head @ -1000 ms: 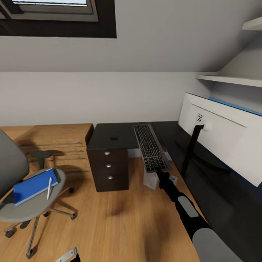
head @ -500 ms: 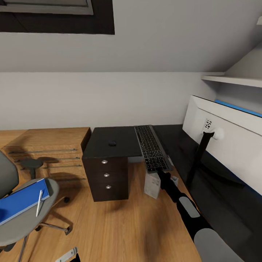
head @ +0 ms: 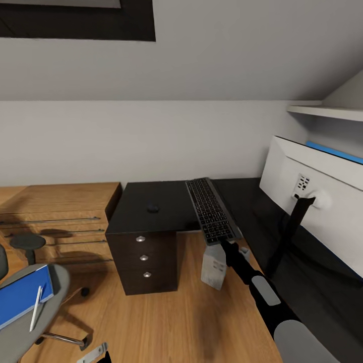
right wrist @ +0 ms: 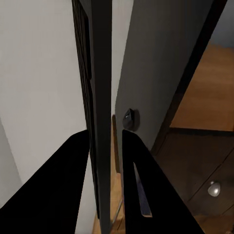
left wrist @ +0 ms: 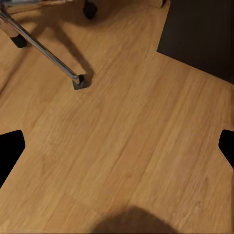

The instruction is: In the bedroom, organize the workspace by keeping the computer under the desk, ensuring the monitor is on the desk, placing the keyboard on the desk next to the monitor, placing the mouse on the desk next to the keyboard, moving the folder from the swivel chair onto the desk next to the mouse, stacking the notebook on top of the folder with the pen on top of the notebook, and positioning the swivel chair next to the desk.

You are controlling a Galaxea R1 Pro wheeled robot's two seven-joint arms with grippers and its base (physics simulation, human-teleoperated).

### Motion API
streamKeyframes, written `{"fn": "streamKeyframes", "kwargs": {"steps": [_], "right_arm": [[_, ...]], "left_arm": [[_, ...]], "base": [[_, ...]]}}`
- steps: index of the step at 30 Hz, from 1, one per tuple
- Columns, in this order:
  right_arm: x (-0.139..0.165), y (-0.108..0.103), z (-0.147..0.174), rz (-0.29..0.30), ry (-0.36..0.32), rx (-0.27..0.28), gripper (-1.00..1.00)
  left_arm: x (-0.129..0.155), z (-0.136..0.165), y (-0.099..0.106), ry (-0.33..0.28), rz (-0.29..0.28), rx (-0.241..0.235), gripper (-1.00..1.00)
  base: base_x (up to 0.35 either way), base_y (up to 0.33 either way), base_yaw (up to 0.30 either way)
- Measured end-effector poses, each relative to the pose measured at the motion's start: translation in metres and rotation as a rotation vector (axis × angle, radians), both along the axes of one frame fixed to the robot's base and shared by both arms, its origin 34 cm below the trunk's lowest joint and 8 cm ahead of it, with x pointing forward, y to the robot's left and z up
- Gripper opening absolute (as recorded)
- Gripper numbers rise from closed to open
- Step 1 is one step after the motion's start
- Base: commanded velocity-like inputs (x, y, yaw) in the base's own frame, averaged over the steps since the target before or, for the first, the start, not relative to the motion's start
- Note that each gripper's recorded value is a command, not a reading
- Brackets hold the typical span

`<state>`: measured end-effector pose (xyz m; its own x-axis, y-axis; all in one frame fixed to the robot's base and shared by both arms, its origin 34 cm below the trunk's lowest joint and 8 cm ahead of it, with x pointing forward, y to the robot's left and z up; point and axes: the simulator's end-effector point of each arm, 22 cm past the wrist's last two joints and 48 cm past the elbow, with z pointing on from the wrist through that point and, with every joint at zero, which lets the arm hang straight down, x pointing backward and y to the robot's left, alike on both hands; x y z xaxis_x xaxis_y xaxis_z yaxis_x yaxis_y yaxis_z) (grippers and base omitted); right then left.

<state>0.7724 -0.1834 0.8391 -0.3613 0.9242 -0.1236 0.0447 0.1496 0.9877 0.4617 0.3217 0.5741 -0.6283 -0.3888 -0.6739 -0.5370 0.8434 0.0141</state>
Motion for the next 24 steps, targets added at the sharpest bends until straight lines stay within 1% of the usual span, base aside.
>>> {"fn": "streamKeyframes", "kwargs": {"steps": [1, 2, 3, 5, 9, 12, 15, 24], "right_arm": [[0.0, 0.002, -0.005, -0.005, 0.012, -0.001, -1.0], [-0.002, 0.007, -0.006, 0.003, 0.018, -0.004, -1.0], [-0.002, 0.011, -0.006, 0.007, 0.022, 0.002, -1.0], [-0.002, 0.014, -0.006, 0.008, 0.022, 0.009, -1.0], [-0.002, 0.015, -0.004, 0.014, 0.014, 0.009, -1.0], [-0.003, 0.014, -0.006, 0.014, 0.02, 0.006, -1.0], [-0.003, 0.014, -0.008, 0.013, 0.026, 0.005, -1.0], [-0.003, 0.013, -0.008, 0.012, 0.029, 0.004, -1.0]], "left_arm": [[-0.002, -0.002, -0.008, 0.005, -0.011, -0.013, 1.0], [-0.003, -0.002, -0.014, -0.001, -0.023, -0.02, 1.0], [-0.008, -0.004, -0.018, 0.007, -0.028, -0.017, 1.0], [-0.016, -0.007, -0.026, 0.016, -0.03, -0.027, 1.0], [-0.028, -0.011, -0.031, 0.029, -0.011, -0.021, 1.0], [-0.033, -0.012, -0.032, 0.032, -0.017, -0.013, 1.0], [-0.034, -0.011, -0.033, 0.032, -0.027, -0.006, 1.0], [-0.034, -0.011, -0.034, 0.031, -0.032, -0.003, 1.0]], "base": [[0.0, 0.0, 0.0], [0.0, 0.0, 0.0], [0.0, 0.0, 0.0], [0.0, 0.0, 0.0], [0.0, 0.0, 0.0], [0.0, 0.0, 0.0], [0.0, 0.0, 0.0], [0.0, 0.0, 0.0]]}}
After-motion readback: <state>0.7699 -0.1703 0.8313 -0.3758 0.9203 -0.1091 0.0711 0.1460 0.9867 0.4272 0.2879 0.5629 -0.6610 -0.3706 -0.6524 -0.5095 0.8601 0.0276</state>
